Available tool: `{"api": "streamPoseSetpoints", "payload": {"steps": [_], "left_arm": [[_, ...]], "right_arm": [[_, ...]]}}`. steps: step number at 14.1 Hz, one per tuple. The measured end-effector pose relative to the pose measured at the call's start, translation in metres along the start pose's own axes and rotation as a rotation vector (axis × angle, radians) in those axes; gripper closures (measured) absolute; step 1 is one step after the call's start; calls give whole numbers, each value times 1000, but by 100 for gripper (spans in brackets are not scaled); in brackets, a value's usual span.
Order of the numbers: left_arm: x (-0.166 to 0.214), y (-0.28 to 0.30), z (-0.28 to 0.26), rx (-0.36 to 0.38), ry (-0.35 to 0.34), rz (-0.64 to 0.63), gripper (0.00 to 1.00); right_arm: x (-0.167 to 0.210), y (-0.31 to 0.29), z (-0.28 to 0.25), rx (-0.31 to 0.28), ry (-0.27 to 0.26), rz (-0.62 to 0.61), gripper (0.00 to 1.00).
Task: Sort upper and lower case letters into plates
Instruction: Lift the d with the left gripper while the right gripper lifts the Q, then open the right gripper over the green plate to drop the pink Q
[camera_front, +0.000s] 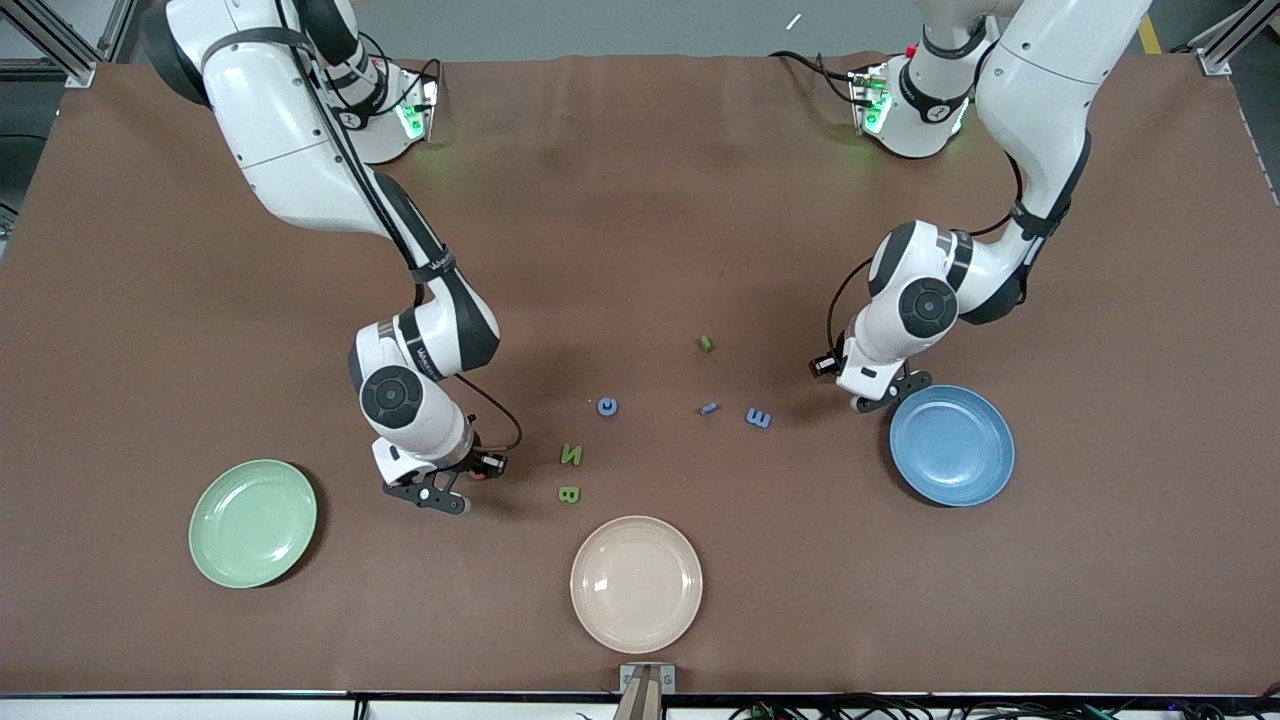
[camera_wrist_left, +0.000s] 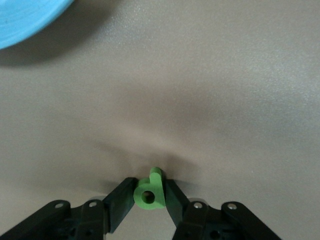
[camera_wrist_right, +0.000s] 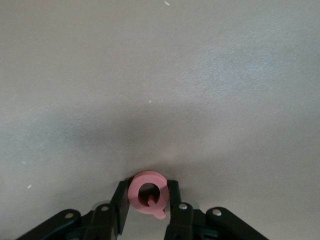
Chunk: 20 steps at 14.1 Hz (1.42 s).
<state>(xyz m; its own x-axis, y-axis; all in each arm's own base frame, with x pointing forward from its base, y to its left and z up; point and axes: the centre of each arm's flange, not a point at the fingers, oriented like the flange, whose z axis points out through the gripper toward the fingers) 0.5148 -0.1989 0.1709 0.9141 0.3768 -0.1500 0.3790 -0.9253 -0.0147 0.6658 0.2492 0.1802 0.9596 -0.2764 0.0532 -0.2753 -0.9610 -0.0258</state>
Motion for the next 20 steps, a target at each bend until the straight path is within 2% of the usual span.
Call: {"api": "streamPoseSetpoints", "payload": {"steps": [2,5,9,10,12,14,16,19,20], "left_arm": [[0,0,-1,-2,2,0,66],[20,4,-23,-25,37,-19,70],[101,-24,-114,-21,120,-96,96],[118,-38,-128,-9,141,-101,99],[139,-58,-129,2,148,-109,99],[140,-57,-117,7,132,-107,98],[135,-48,-107,14,113,-105,96],[106,-17,-92,46,72,-171,74],[92,-4,-85,57,63,-188,74]], "right_arm": [[10,5,-6,-9,21,1,64],[45,35,-31,-84,34,-58,64],[108,129,-54,-108,40,-220,64],[122,160,-56,-113,37,-267,64],[141,214,-57,-121,29,-349,64],[153,251,-56,-123,43,-396,63],[157,260,-55,-121,63,-404,50],[154,242,-55,-103,77,-391,22],[151,232,-55,-94,79,-358,10]]}}
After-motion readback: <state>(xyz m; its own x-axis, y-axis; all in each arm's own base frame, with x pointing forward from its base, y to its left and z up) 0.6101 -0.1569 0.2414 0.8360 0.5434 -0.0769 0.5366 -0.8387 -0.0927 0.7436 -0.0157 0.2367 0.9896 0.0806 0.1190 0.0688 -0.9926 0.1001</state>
